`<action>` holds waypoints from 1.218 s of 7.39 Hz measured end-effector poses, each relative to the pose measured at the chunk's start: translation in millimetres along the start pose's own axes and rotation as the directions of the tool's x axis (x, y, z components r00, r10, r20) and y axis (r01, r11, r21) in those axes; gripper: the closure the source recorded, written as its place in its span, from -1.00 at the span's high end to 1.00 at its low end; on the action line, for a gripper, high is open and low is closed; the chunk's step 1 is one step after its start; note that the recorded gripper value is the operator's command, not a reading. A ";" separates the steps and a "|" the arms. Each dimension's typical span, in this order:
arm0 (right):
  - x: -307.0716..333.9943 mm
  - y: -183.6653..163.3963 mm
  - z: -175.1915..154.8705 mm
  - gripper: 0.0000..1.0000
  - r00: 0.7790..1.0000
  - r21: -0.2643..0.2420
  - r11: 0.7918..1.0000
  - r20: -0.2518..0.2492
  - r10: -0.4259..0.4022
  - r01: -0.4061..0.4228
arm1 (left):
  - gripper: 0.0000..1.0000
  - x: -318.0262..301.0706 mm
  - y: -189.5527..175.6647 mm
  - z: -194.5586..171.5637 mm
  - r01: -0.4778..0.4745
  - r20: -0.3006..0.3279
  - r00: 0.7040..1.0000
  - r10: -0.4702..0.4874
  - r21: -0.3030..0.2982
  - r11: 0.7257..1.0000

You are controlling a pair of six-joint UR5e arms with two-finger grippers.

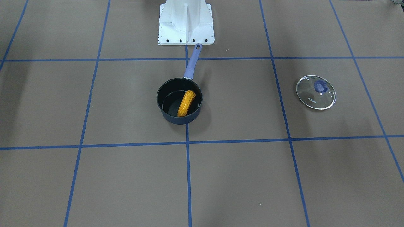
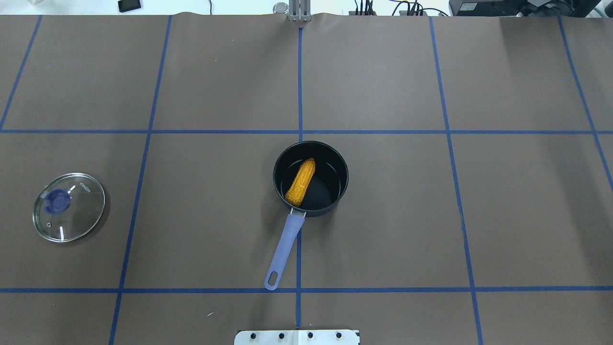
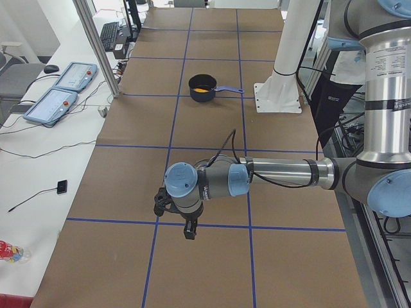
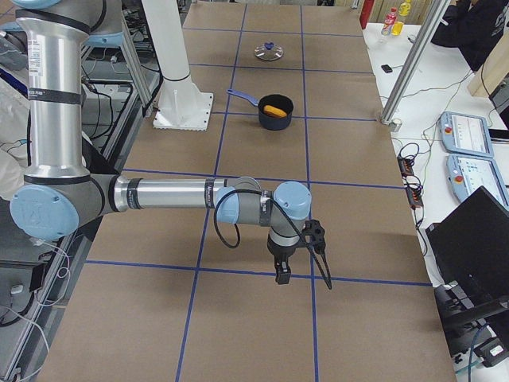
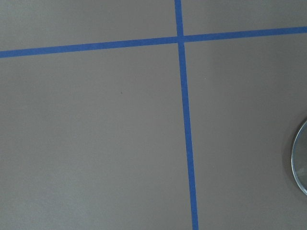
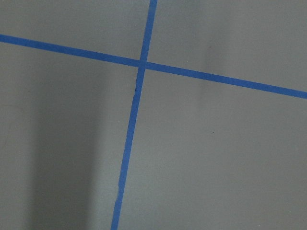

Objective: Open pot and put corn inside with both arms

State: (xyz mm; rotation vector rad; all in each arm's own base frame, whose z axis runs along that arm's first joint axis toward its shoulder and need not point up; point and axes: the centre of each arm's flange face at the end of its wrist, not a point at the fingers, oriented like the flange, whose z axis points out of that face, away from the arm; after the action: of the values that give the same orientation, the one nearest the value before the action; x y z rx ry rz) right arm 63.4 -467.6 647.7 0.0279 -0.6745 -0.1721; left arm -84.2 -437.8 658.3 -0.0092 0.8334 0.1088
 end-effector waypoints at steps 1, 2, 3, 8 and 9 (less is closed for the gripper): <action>0.1 -0.1 -0.3 1.00 1.000 0.001 1.000 0.000 0.000 0.000 | 0.98 -0.2 0.1 0.3 0.001 0.000 1.000 -0.001 -0.001 1.000; 0.7 -0.1 0.1 1.00 1.000 0.000 1.000 -0.001 0.001 -0.001 | 0.98 -0.3 0.1 0.5 0.000 0.000 1.000 0.000 -0.001 1.000; 1.7 0.4 1.3 1.00 1.000 -0.003 1.000 -0.002 0.003 -0.003 | 0.98 -0.3 0.1 0.5 0.000 0.000 1.000 0.000 -0.001 1.000; 2.9 1.0 3.0 1.00 1.000 -0.007 1.000 -0.001 0.007 -0.007 | 0.98 -0.1 0.1 0.3 -0.001 0.000 1.000 0.001 -0.001 1.000; 2.4 0.7 2.9 1.00 1.000 -0.007 1.000 0.000 0.007 -0.007 | 0.98 -0.1 0.1 0.3 -0.001 0.000 1.000 0.001 -0.001 1.000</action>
State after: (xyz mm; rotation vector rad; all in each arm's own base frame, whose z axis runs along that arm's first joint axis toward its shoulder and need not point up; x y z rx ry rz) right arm 63.6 -467.2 651.5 0.0190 -0.6739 -0.1677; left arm -84.0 -437.7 658.6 -0.0094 0.8335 0.1098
